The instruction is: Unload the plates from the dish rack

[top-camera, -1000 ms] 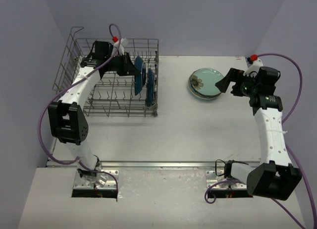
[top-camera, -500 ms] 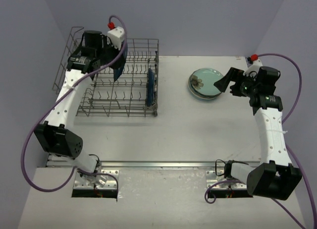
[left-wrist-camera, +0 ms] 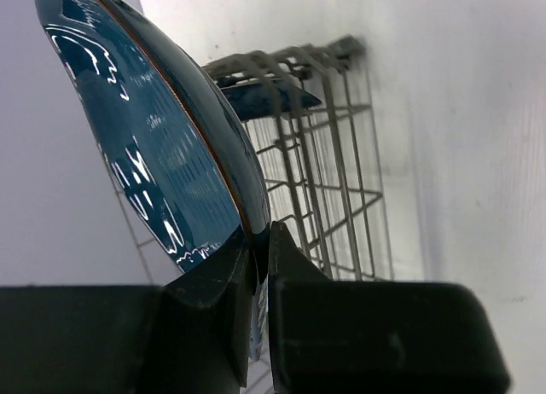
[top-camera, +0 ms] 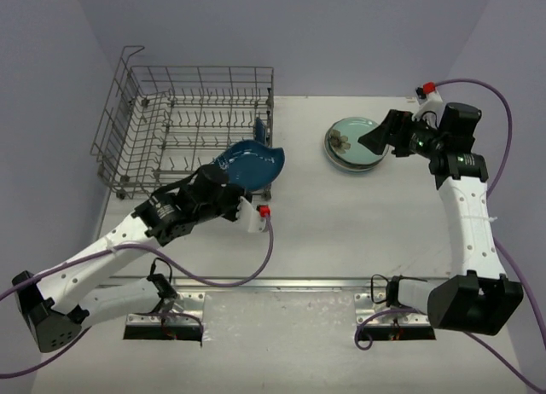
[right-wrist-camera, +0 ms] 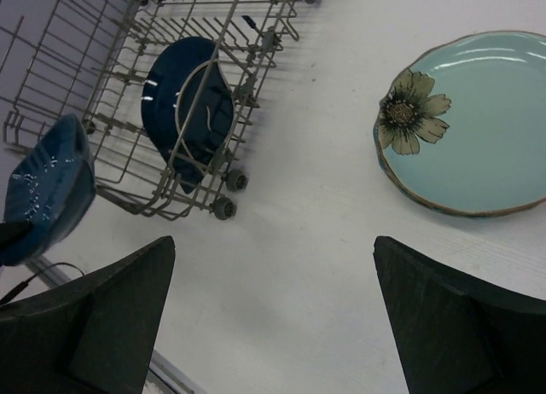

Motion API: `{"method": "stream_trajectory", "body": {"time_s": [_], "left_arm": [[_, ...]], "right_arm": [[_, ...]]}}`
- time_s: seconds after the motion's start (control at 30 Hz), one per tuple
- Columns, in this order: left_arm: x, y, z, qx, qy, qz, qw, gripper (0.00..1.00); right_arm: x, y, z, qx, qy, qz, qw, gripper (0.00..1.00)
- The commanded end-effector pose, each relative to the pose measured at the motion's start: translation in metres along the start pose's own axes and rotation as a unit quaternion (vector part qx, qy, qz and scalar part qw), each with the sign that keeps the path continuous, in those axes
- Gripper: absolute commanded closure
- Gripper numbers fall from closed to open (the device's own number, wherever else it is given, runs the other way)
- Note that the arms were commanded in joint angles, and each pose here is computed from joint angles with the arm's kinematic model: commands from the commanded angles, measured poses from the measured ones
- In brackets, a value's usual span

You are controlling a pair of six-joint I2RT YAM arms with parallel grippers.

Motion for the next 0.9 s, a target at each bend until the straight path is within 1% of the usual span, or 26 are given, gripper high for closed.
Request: {"method": "stream_trajectory", "body": {"time_s": [0.0,0.07,0.1,0.13,0.2,0.27,0.4,0.6,0.67,0.7,0.87], "left_arm": [[0.014,-0.025,0.016,0.107,0.222,-0.022,0.969,1.0],[0.015,-0.022,0.006,0.099,0.285,-0.029,0.953,1.0],[0.015,-0.022,0.003,0.1,0.307,-0.036,0.946,1.0],[0.016,-0.025,0.002,0.105,0.313,-0.039,0.943,1.0],[0.017,-0.02,-0.007,0.097,0.363,-0.052,0.925,1.0],[0.019,-0.019,-0.011,0.096,0.387,-0.061,0.915,1.0],[0.026,-0.014,-0.02,0.087,0.438,-0.096,0.89,1.0],[0.032,-0.008,-0.027,0.077,0.481,-0.116,0.866,1.0],[0.034,-0.006,-0.028,0.073,0.484,-0.119,0.864,1.0],[0.035,-0.005,-0.028,0.071,0.487,-0.122,0.862,1.0],[0.042,-0.003,-0.029,0.067,0.499,-0.13,0.854,1.0]], "right_arm": [[0.013,-0.001,0.017,0.074,-0.068,-0.004,0.995,0.04],[0.007,0.0,0.027,0.115,-0.07,0.014,0.991,0.07],[0.003,0.001,0.034,0.141,-0.072,0.024,0.987,0.09],[0.0,0.004,0.039,0.152,-0.08,0.03,0.985,0.09],[-0.014,0.009,0.053,0.175,-0.103,0.06,0.977,0.13],[-0.029,0.019,0.07,0.193,-0.124,0.088,0.969,0.14],[-0.049,0.032,0.09,0.218,-0.135,0.128,0.958,0.16],[-0.064,0.057,0.114,0.222,-0.169,0.169,0.945,0.17],[-0.066,0.063,0.117,0.22,-0.176,0.173,0.944,0.17],[-0.073,0.073,0.12,0.223,-0.179,0.189,0.939,0.17],[-0.074,0.089,0.135,0.238,-0.189,0.199,0.932,0.18]]}}
Point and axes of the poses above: each gripper's point midway between its finger pads, its own y axis out along the fingers, its own z axis along the line the jaws close on, x = y × z, the point moved 8 cm from there along -y, back along the fingers, and after that the axes turned 7 degrees about -y, right-handed, at the moved point
